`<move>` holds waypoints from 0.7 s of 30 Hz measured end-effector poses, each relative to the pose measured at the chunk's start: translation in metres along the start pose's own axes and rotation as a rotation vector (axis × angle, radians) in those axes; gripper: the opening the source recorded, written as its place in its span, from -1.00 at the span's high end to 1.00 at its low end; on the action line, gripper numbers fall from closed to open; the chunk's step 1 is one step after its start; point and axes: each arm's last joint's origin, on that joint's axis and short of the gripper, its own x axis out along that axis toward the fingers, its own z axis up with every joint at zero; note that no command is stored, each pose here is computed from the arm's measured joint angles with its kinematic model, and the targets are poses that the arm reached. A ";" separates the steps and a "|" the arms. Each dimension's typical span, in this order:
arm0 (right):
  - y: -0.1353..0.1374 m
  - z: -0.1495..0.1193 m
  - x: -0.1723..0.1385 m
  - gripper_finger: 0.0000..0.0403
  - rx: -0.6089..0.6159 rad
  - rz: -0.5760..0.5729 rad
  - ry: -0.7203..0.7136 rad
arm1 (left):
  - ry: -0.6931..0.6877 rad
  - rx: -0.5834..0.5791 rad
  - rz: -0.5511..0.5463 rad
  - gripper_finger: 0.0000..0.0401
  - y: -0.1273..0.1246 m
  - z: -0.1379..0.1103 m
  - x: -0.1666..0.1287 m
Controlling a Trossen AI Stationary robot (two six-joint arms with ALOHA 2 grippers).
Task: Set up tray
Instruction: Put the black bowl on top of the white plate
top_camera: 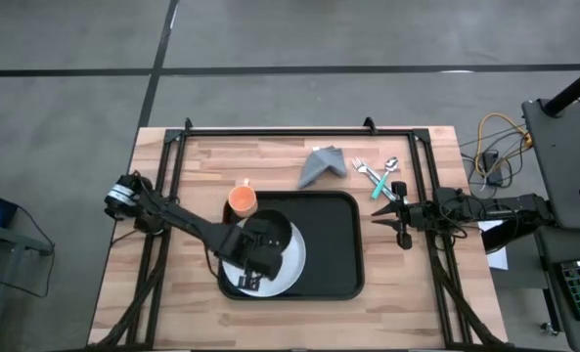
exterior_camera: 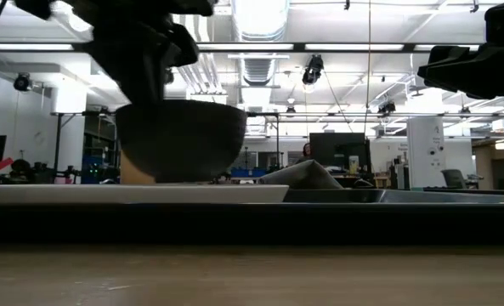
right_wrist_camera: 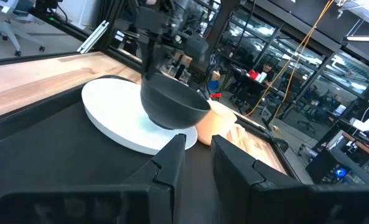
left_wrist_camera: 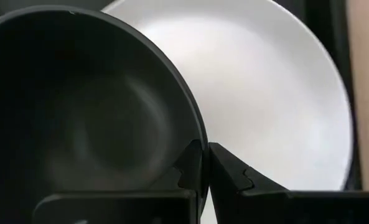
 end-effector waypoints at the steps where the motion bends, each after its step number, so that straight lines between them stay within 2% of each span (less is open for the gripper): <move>1: 0.000 0.000 0.000 0.66 0.000 0.000 0.000 | 0.002 -0.005 -0.005 1.00 -0.003 -0.001 0.000; 7: 0.000 0.000 0.000 0.66 0.000 0.000 0.000 | 0.020 -0.026 -0.035 1.00 -0.017 -0.009 0.003; 21: 0.000 0.000 0.000 0.66 0.000 0.000 0.000 | -0.012 -0.078 -0.057 1.00 -0.029 -0.013 0.008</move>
